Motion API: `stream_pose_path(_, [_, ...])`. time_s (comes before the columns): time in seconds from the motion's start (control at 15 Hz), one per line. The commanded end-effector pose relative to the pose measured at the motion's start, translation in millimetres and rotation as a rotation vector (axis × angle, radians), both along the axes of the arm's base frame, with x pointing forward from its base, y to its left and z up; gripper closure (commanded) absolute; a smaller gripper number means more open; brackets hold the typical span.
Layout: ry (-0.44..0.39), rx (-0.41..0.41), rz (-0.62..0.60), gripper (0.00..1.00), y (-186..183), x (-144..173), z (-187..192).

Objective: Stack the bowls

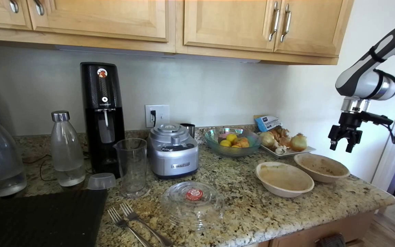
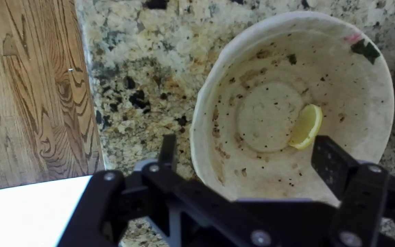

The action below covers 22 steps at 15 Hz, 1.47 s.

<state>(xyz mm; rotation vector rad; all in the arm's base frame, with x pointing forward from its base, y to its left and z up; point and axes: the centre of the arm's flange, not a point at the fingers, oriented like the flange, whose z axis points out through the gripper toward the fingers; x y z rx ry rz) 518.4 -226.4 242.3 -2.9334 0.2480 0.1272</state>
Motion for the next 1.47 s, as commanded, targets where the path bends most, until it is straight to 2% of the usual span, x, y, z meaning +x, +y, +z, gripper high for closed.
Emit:
stream_pose_path(0.0, [0.000, 0.000, 0.000, 0.00, 0.0, 0.0, 0.0])
stream_pose_path(0.47, [0.030, 0.033, -0.029, 0.00, -15.1, 6.8, -43.5])
stream_pose_path(0.6, [0.041, 0.036, -0.025, 0.26, -17.8, 7.5, -50.5])
stream_pose_path(0.67, [0.040, 0.038, -0.024, 0.33, -19.2, 7.4, -52.8])
stream_pose_path(1.27, [0.015, 0.071, -0.049, 0.92, -40.9, 8.7, -51.4])
stream_pose_path(1.4, [0.015, 0.084, -0.056, 0.97, -45.1, 8.3, -51.4])
